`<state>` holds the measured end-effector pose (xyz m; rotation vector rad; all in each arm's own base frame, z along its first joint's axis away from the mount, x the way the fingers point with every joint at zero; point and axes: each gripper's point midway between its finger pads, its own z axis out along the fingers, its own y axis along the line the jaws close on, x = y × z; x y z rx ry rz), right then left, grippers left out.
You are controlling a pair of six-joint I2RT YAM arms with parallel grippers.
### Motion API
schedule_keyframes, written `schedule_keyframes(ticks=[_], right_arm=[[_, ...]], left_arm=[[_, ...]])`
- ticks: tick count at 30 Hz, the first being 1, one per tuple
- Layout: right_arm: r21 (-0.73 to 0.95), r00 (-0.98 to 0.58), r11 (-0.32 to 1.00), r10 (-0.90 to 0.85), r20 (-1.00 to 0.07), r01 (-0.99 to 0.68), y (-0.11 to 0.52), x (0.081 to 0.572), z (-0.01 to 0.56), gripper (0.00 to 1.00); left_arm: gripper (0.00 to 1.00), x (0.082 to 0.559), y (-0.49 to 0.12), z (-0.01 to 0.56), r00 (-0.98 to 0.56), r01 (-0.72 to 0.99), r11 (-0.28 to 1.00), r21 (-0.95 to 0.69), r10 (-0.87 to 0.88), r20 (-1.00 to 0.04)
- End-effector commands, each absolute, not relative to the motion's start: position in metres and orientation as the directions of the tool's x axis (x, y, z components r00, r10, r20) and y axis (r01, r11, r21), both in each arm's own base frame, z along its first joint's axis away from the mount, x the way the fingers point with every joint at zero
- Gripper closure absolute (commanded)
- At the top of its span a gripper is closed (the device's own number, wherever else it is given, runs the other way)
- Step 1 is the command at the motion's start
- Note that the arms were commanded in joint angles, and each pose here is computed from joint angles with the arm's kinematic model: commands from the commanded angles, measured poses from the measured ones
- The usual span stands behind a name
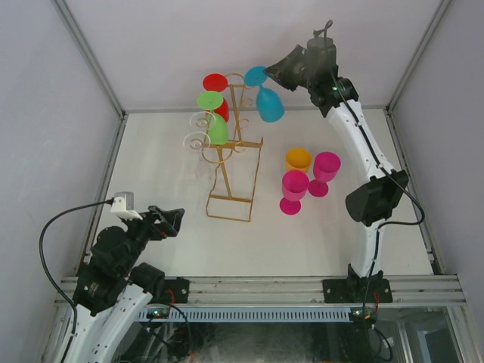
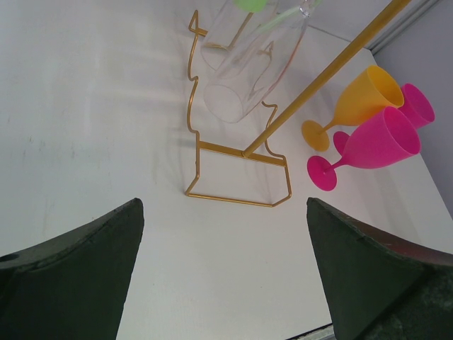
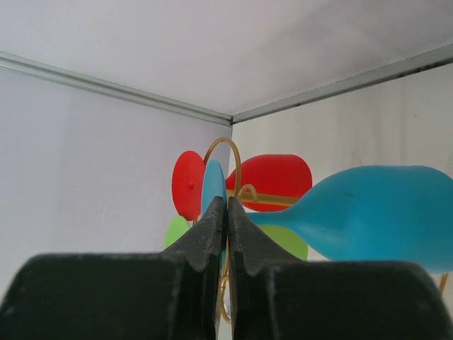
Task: Take the wine glass off the wine glass rack
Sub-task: Pick up the wine glass from the wine rack, then place the wine glass at the center of the board.
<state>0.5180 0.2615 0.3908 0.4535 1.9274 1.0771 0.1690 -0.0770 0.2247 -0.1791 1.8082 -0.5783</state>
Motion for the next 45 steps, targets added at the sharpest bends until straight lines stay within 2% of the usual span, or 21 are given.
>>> schedule_keyframes(ticks=[1,7,10,17,21,27,33,45], right_arm=[[0.791,-0.460,0.578,0.657,-0.597,-0.202,0.242,0.491,0.453,1.00],[0.733,-0.422,0.627,0.609,-0.672,-0.262,0.229,0.452,0.460,1.00],[0.710,-0.375,0.611,0.602,-0.704,-0.352,0.221,0.410,0.477,1.00],[0.660,-0.343,0.603,0.566,-0.750,-0.448,0.201,0.316,0.469,1.00],[0.654,-0.370,0.542,0.546,-0.752,-0.528,0.201,0.266,0.462,1.00],[0.653,-0.464,0.383,0.479,-0.745,-0.654,0.215,0.196,0.450,1.00],[0.607,-0.459,0.348,0.422,-0.782,-0.714,0.213,0.155,0.448,1.00],[0.638,-0.576,0.196,0.297,-0.762,-0.744,0.236,0.109,0.421,1.00]], left_arm=[[0.00,0.175,-0.079,0.231,-0.293,0.184,0.866,-0.464,-0.403,-0.867],[0.00,0.175,-0.080,0.230,-0.299,0.184,0.867,-0.463,-0.400,-0.866],[0.00,0.175,-0.081,0.228,-0.311,0.187,0.867,-0.462,-0.394,-0.865],[0.00,0.177,-0.082,0.226,-0.323,0.183,0.870,-0.458,-0.387,-0.864],[0.00,0.176,-0.080,0.228,-0.308,0.180,0.871,-0.456,-0.391,-0.867],[0.00,0.172,-0.082,0.236,-0.290,0.193,0.845,-0.499,-0.437,-0.851],[0.00,0.167,-0.091,0.249,-0.284,0.235,0.782,-0.577,-0.513,-0.810],[0.00,0.159,-0.093,0.272,-0.279,0.238,0.686,-0.688,-0.630,-0.725]])
